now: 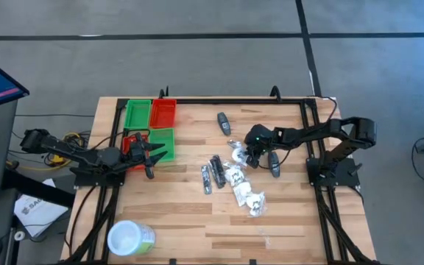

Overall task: Pick & Place Travel size toiletries
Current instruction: Put the white cotton pack into the top red bin

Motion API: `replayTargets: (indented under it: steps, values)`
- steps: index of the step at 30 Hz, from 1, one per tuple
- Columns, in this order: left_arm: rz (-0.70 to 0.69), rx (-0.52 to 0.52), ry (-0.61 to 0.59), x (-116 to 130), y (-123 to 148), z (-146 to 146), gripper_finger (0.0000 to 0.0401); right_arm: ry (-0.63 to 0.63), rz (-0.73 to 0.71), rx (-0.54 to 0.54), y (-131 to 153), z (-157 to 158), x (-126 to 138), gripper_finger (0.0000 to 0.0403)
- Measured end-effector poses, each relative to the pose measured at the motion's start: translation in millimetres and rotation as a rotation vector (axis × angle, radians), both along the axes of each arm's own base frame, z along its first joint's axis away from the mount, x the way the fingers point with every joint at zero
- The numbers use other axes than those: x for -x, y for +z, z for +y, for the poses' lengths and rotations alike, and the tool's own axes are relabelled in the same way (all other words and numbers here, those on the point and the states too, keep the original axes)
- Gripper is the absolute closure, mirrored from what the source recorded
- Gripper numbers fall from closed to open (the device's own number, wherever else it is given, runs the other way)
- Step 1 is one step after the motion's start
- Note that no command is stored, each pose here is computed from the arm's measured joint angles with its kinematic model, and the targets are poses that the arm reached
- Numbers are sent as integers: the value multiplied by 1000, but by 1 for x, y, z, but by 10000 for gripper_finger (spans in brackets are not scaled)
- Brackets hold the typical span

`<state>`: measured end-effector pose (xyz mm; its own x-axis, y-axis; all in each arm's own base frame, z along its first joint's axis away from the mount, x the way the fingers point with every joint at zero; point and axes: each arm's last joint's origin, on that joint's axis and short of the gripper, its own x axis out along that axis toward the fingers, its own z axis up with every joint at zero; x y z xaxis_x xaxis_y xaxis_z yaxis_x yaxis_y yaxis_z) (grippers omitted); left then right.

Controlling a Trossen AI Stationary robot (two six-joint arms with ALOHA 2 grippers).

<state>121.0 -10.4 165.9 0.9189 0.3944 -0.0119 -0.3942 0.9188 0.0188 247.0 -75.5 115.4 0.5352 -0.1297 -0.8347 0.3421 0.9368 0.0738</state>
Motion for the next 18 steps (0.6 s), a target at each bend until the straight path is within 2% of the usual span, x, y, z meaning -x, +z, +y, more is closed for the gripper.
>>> replayTargets:
  steps: [3, 12, 18]
  values:
    - [0, 0, 0, 0, 0, 0, 265, 19, -7, 21, 2, 0, 0, 390]
    - [0, 0, 1, 0, 0, 0, 265, 41, -101, 67, 39, -1, -6, 401]
    - [0, 0, 5, 0, 0, 0, 265, 63, -218, 122, 72, 0, -12, 402]
